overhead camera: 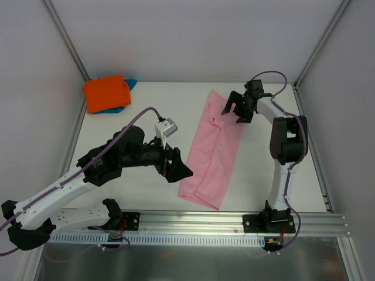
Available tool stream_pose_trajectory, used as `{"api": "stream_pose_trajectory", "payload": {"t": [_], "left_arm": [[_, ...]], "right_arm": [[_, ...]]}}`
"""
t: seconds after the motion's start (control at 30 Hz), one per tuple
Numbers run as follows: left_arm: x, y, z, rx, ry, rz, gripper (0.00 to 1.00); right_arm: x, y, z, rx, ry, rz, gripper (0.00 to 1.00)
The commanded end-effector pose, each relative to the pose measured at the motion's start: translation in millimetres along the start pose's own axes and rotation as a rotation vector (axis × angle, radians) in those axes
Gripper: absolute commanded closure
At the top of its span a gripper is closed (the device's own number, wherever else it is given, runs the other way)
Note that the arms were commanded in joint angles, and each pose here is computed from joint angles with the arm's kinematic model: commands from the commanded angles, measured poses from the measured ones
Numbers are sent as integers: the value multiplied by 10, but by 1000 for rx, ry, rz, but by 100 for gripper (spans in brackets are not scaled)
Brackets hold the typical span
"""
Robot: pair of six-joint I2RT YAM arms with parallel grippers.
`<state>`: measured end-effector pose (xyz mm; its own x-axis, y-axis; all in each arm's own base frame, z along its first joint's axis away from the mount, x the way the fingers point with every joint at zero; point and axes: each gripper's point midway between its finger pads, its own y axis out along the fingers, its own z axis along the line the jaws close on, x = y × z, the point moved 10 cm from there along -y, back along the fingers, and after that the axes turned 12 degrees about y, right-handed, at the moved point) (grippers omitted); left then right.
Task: Fold and stack the t-shirts
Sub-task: Rotate the tshirt 90 degrees
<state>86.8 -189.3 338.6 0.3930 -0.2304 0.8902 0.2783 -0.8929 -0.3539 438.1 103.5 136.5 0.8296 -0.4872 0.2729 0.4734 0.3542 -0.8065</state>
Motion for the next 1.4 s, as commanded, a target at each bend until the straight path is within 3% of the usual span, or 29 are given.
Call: {"api": "stream_pose_trajectory", "payload": {"t": [0.0, 0.27, 0.83, 1.2, 1.37], "left_arm": [[56, 52, -18, -39, 11, -14, 1], [105, 166, 15, -34, 26, 12, 1], [-49, 291, 106, 8, 7, 68, 1], [-97, 357, 133, 8, 2, 95, 1], [-110, 348, 133, 11, -3, 85, 1]], "right_arm": [[148, -77, -10, 2, 17, -61, 1], [236, 201, -74, -2, 46, -9, 0], [542, 786, 247, 132, 85, 61, 1], [458, 904, 445, 178, 79, 69, 1], [464, 723, 427, 160, 49, 27, 1]]}}
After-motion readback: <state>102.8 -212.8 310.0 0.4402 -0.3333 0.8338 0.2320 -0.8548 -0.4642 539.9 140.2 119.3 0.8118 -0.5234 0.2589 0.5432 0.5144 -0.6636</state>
